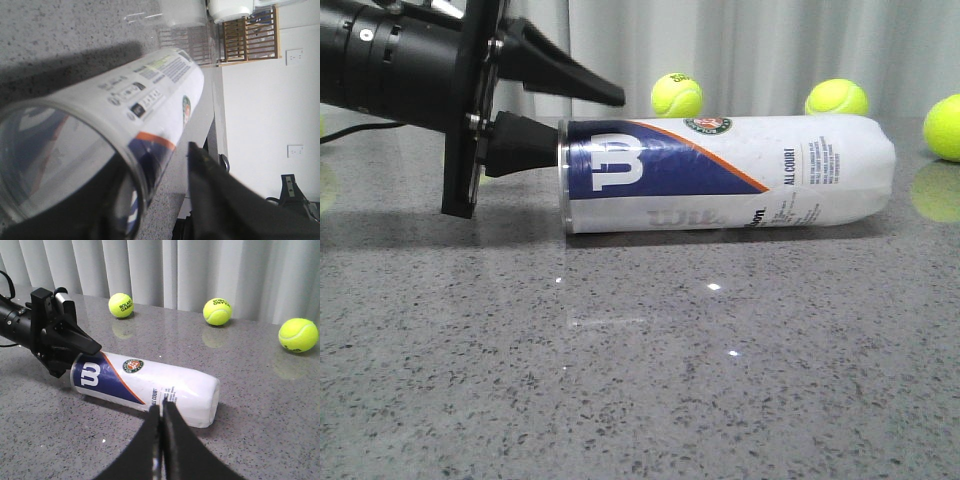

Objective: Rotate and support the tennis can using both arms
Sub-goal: 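Reach the left gripper to the can's open end and grasp it, then lift the can with the left gripper and rotate it upright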

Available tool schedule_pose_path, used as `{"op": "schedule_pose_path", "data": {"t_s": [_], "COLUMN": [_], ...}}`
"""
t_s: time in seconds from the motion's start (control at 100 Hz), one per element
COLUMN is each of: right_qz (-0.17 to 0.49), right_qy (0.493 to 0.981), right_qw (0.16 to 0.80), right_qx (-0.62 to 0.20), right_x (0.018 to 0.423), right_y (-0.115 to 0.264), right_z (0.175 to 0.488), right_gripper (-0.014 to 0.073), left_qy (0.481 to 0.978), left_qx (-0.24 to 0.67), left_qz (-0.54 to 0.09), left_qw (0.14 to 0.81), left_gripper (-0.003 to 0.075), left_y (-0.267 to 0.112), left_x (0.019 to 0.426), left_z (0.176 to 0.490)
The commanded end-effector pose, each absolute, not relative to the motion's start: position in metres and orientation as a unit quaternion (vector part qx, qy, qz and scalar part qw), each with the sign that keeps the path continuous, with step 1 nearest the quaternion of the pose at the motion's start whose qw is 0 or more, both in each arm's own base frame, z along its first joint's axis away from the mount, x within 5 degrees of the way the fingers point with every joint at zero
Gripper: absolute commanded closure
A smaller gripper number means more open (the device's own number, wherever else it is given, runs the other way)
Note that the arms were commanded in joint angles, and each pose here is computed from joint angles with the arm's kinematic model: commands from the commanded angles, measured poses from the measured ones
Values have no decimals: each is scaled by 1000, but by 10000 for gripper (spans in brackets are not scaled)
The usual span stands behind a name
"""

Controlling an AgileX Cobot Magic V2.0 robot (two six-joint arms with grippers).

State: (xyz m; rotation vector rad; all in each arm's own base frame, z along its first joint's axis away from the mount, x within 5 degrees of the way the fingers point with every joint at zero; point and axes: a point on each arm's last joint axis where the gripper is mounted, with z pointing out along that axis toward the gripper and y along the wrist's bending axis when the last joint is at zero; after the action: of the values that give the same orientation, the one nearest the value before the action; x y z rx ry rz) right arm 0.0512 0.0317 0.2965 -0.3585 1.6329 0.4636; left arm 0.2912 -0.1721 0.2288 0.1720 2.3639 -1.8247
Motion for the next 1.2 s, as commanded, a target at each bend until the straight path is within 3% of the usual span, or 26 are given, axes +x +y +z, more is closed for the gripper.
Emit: {"op": "schedule_pose_path", "data": {"t_s": [0.0,0.25,0.42,0.62,0.9,1.19], "right_qz": [205,205,205,205,205,205], "right_qy": [691,691,691,691,691,691], "right_qw": [678,678,678,678,678,678], "right_qx": [-146,-146,-146,-146,-146,-146], "right_x": [52,52,52,52,52,52], "right_y": [30,30,30,30,30,30], "right_z": [310,310,310,310,310,310], "right_gripper": [656,656,656,656,656,656], "left_qy": [745,716,707,694,754,813], "left_qx": [79,94,116,162,276,353], "left_qz": [-655,-682,-684,-669,-475,-272], "left_qw": [92,112,141,212,360,374], "left_gripper": [584,739,739,739,739,739], "left_y": [-177,-177,-176,-169,-147,-125], "left_x": [288,288,285,267,237,221], "left_z": [257,265,274,312,384,435]}}
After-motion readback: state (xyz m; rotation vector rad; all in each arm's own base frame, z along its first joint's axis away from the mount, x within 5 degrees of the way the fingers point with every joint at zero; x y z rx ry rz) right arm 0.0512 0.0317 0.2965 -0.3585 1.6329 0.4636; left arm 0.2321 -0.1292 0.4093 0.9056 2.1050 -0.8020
